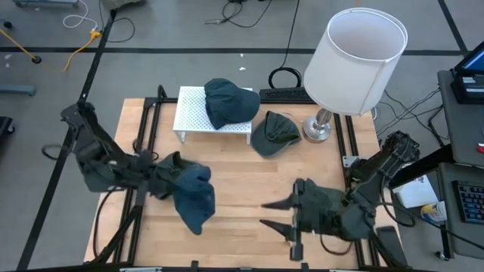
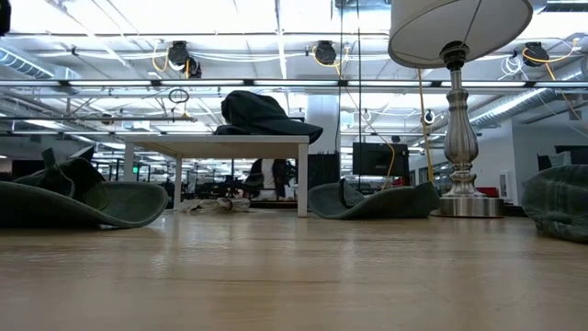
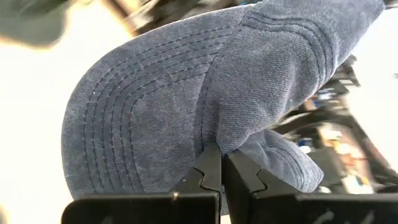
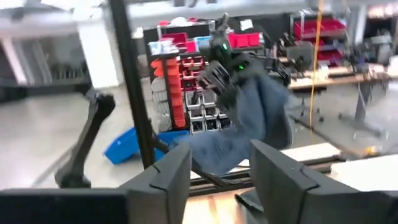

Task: Pick & Place hat
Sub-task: Stack the blue cap on the blue cap on the shelf

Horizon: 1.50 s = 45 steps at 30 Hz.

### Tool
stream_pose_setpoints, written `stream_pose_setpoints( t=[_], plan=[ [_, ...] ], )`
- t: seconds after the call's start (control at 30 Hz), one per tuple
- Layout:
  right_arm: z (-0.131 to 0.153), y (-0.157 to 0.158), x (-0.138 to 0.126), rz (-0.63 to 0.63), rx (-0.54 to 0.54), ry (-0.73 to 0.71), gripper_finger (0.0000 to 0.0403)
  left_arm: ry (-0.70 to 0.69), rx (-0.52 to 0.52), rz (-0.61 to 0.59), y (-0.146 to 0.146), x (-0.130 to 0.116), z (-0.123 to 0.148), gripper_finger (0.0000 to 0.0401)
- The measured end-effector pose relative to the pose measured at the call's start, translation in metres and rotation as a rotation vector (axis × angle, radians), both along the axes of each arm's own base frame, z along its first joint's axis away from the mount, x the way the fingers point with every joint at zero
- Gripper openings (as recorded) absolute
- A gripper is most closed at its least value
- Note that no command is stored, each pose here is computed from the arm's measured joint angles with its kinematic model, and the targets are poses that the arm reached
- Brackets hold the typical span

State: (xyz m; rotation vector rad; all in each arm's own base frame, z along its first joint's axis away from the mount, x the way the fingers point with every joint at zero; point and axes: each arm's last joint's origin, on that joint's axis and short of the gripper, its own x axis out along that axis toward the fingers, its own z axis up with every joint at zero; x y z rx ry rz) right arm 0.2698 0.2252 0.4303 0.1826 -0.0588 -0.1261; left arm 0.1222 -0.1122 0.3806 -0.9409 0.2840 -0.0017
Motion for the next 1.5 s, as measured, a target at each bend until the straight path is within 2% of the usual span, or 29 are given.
stream_pose_setpoints(
  t=[0.17, 0.33, 0.5, 0.63, 0.73, 0.9, 1.1, 1.2, 1.3, 1.43, 1.5],
  plan=[
    [0.0, -0.018, 0.016, 0.029, 0.155, -0.024, 0.02, -0.251, 0.065, -0.089, 0.011, -0.001, 0.03, 0.0],
    [0.0, -0.038, 0.031, 0.004, 0.323, -0.052, 0.0211, -0.471, 0.131, -0.222, 0.018, -0.001, 0.05, 0.0],
    [0.0, -0.052, 0.039, -0.037, 0.359, -0.065, 0.0211, -0.663, 0.208, -0.36, 0.023, 0.002, 0.062, 0.0],
    [0.001, -0.059, 0.043, -0.059, 0.375, -0.08, 0.0209, -0.756, 0.274, -0.428, 0.027, 0.005, 0.066, 0.0],
    [0.006, -0.063, 0.044, -0.058, 0.359, -0.117, 0.0209, -0.784, 0.327, -0.457, 0.03, 0.01, 0.066, 0.0],
    [0.014, -0.073, 0.051, 0.051, 0.318, -0.178, 0.0212, -0.853, 0.381, -0.514, 0.038, 0.033, 0.065, 0.0],
    [0.018, -0.087, 0.055, 0.023, 0.202, -0.191, 0.0212, -0.918, 0.388, -0.581, 0.053, 0.067, 0.072, 0.0],
    [0.024, -0.092, 0.051, 0.056, 0.147, -0.208, 0.0212, -0.906, 0.404, -0.608, 0.061, 0.087, 0.08, 0.0],
    [0.032, -0.1, 0.046, 0.066, 0.143, -0.235, 0.0212, -0.916, 0.431, -0.651, 0.068, 0.107, 0.092, 0.0],
    [0.039, -0.108, 0.042, 0.194, 0.123, -0.261, 0.0212, -0.917, 0.452, -0.681, 0.08, 0.132, 0.107, 0.0],
    [0.042, -0.109, 0.039, 0.214, 0.122, -0.27, 0.0212, -0.916, 0.458, -0.699, 0.086, 0.145, 0.113, 0.0]
  ],
)
